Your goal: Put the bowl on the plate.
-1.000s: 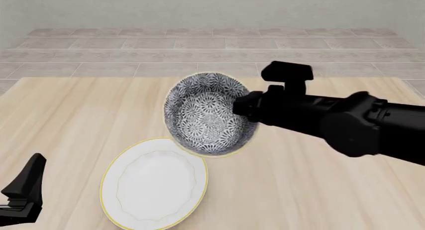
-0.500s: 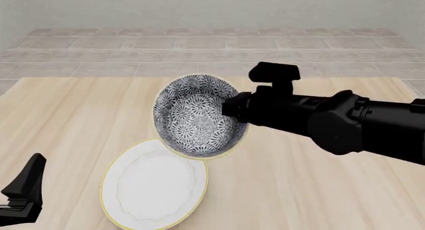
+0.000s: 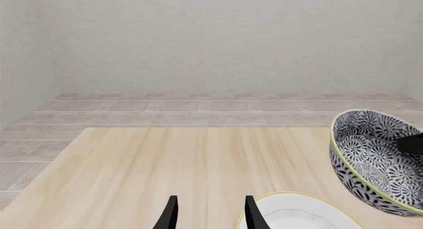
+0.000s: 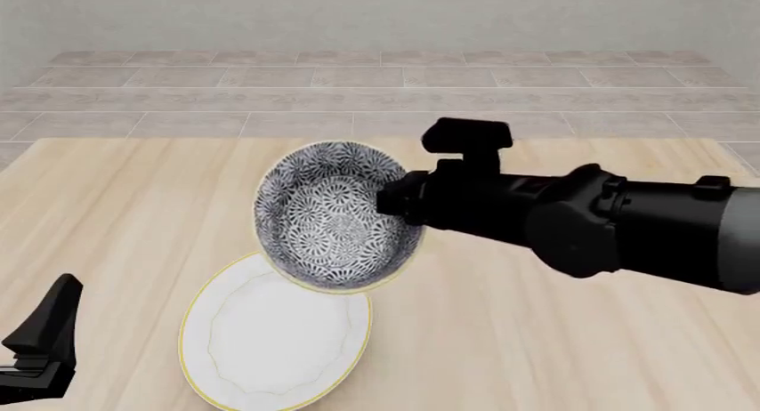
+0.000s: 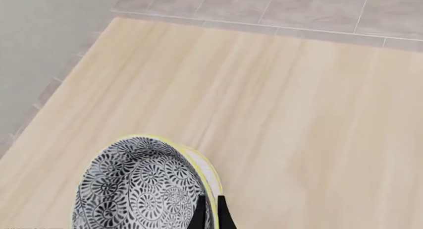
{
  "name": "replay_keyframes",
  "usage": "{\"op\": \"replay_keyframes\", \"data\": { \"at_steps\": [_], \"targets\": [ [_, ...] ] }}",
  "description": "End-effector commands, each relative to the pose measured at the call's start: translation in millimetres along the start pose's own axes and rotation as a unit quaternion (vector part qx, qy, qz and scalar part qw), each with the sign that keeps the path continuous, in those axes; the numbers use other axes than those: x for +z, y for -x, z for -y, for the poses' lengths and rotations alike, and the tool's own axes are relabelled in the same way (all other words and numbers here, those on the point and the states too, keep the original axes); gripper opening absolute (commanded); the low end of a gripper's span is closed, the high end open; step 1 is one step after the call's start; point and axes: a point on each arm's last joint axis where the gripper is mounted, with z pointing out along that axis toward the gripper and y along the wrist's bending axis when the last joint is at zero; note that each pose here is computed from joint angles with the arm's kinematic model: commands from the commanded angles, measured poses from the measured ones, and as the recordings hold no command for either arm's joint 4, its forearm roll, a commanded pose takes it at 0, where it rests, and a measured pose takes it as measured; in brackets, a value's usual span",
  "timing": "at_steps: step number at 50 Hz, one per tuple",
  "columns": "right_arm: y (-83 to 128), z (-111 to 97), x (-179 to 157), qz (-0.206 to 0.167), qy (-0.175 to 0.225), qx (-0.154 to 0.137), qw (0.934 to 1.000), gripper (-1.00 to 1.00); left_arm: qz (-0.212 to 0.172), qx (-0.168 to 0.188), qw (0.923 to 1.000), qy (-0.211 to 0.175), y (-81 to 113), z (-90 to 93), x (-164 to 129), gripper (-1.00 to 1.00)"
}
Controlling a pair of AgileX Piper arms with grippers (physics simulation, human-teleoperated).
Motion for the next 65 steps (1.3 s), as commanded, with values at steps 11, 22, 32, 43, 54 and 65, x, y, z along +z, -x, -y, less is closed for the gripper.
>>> {"op": "replay_keyframes", "data": {
  "at_steps": [11,22,32,43,54,65],
  "targets": [
    [-5,-13,9,-0.007,0.017,0.018,0.9997,-1.0,0.0,0.0,1.0,0.0,0.0,0.0,0,1.0],
    [-8,-18,13,-0.008,0.025,0.019,0.9995,-1.0,0.0,0.0,1.0,0.0,0.0,0.0,0,1.0],
    [-10,-19,17,-0.01,0.027,0.02,0.9994,-1.0,0.0,0.0,1.0,0.0,0.0,0.0,0,1.0],
    [-14,-23,24,-0.014,0.031,0.022,0.9992,-1.0,0.0,0.0,1.0,0.0,0.0,0.0,0,1.0],
    [-19,-26,28,-0.018,0.035,0.023,0.999,-1.0,0.0,0.0,1.0,0.0,0.0,0.0,0,1.0],
    [-23,-27,31,-0.023,0.037,0.023,0.9988,-1.0,0.0,0.0,1.0,0.0,0.0,0.0,0,1.0]
  ]
}}
